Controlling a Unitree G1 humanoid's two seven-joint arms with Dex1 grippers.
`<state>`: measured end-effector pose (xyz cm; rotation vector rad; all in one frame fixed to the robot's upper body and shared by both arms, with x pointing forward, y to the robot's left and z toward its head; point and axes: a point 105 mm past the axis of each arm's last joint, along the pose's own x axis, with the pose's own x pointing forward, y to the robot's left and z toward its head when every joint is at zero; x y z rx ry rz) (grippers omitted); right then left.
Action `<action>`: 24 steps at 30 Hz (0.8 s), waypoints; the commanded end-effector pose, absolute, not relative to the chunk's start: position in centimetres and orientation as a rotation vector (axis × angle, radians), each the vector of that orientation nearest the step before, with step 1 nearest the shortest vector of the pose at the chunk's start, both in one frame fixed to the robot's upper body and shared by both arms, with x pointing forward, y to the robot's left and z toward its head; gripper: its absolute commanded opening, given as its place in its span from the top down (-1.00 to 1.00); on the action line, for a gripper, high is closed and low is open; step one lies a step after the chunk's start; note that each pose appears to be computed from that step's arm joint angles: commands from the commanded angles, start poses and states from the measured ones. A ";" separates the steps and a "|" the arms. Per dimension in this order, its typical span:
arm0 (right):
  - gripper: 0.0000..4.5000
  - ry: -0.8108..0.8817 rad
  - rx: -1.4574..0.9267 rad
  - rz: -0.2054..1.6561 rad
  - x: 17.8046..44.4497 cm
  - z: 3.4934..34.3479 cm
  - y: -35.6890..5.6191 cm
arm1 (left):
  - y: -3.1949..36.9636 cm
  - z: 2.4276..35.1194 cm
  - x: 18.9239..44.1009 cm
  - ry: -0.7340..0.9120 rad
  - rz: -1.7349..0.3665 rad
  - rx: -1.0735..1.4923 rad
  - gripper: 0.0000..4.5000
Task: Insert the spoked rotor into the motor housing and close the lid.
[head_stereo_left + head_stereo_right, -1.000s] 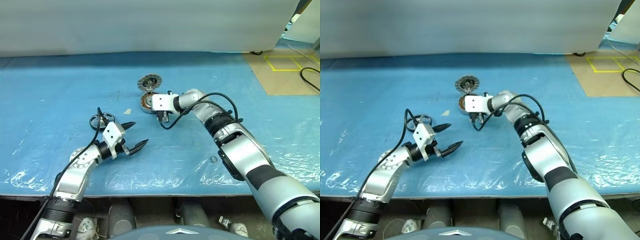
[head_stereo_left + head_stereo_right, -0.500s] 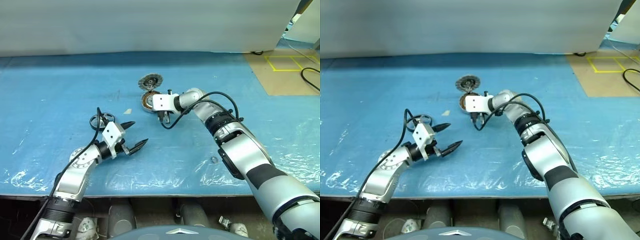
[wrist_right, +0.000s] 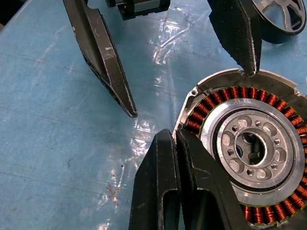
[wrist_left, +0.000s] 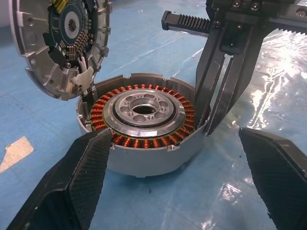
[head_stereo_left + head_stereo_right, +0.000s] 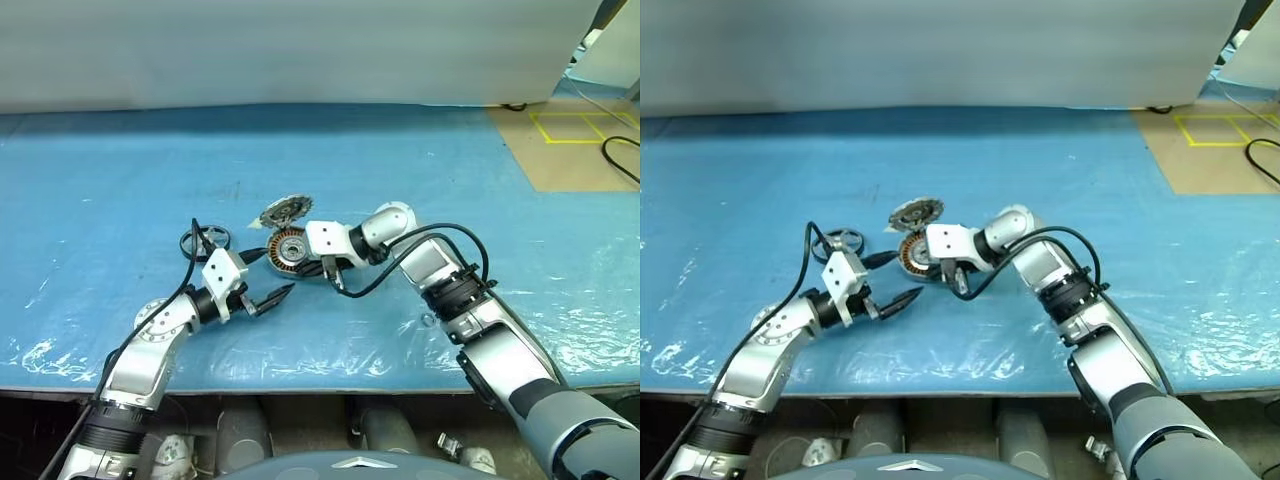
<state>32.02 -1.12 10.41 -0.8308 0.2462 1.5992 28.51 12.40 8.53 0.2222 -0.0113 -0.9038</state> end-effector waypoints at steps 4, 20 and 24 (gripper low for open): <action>0.56 0.148 -0.783 1.517 33.2 12.4 -0.4 | 13.0 9.9 28.0 -0.062 -0.891 0.221 -1.00; 0.12 -0.031 -0.502 1.248 35.1 18.1 -6.8 | 12.9 9.8 27.4 -0.116 -0.831 0.107 -1.00; 0.12 0.032 -0.415 0.998 36.3 16.6 -11.3 | 12.0 9.3 26.9 -0.110 -0.866 0.101 -1.00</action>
